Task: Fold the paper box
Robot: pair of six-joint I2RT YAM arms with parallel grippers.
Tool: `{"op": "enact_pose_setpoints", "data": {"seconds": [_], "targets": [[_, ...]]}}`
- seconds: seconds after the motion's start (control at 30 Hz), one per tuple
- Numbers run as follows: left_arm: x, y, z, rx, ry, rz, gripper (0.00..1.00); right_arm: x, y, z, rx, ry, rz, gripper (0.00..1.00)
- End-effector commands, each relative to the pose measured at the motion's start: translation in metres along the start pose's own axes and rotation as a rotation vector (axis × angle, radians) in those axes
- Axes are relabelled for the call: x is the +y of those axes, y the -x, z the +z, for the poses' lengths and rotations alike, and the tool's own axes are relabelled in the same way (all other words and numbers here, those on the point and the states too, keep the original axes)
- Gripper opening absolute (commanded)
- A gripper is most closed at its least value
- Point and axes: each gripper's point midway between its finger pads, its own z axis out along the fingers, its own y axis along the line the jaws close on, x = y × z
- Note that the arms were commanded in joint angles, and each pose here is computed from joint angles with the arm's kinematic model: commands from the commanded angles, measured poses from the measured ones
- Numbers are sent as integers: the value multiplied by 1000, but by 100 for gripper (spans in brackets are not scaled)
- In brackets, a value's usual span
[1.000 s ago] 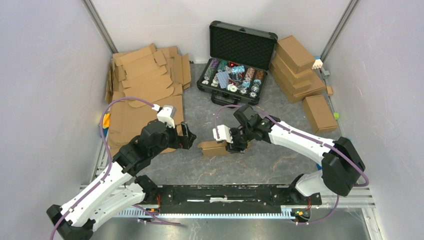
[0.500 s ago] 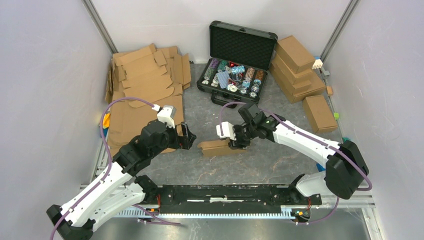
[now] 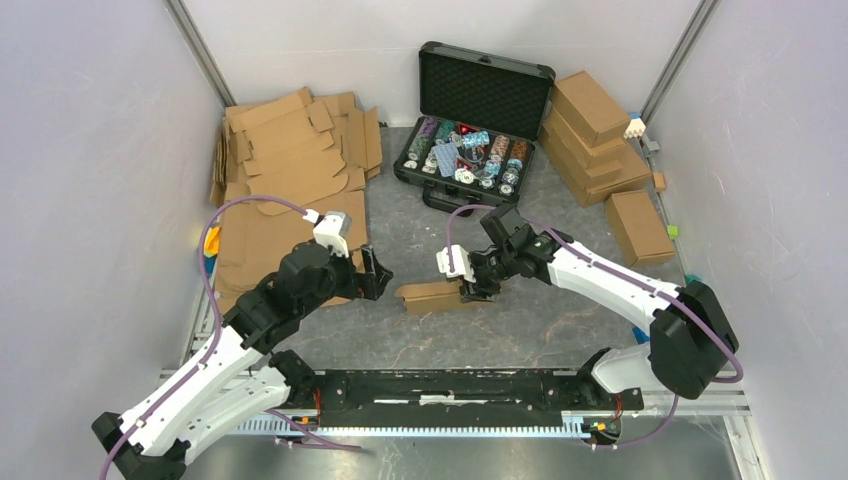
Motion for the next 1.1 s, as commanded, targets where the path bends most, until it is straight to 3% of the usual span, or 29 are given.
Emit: {"op": "enact_pose_setpoints", "data": {"seconds": [0.0, 0.3, 0.4, 0.57, 0.7, 0.83, 0.97, 1.07], "targets": [[-6, 8, -4, -17, -29, 18, 98, 0, 11, 0, -56, 16, -53, 50], [-1, 4, -5, -11, -17, 27, 98, -3, 9, 2, -52, 7, -58, 50], [-2, 4, -6, -10, -20, 27, 98, -6, 9, 1, -50, -4, -61, 35], [-5, 2, -5, 0, -40, 42, 98, -8, 17, 0, -84, -19, -53, 33], [-21, -6, 2, 14, -147, 83, 97, -13, 26, 3, -136, -44, 33, 25], [-38, -13, 7, 42, -249, 101, 92, -7, 26, 4, -149, -23, 50, 28], [-46, -26, 12, 99, -308, 144, 78, -7, 19, 1, -121, -40, 46, 31], [-40, -29, 18, 105, -281, 151, 76, -8, 12, -1, -66, -33, 78, 30]]}}
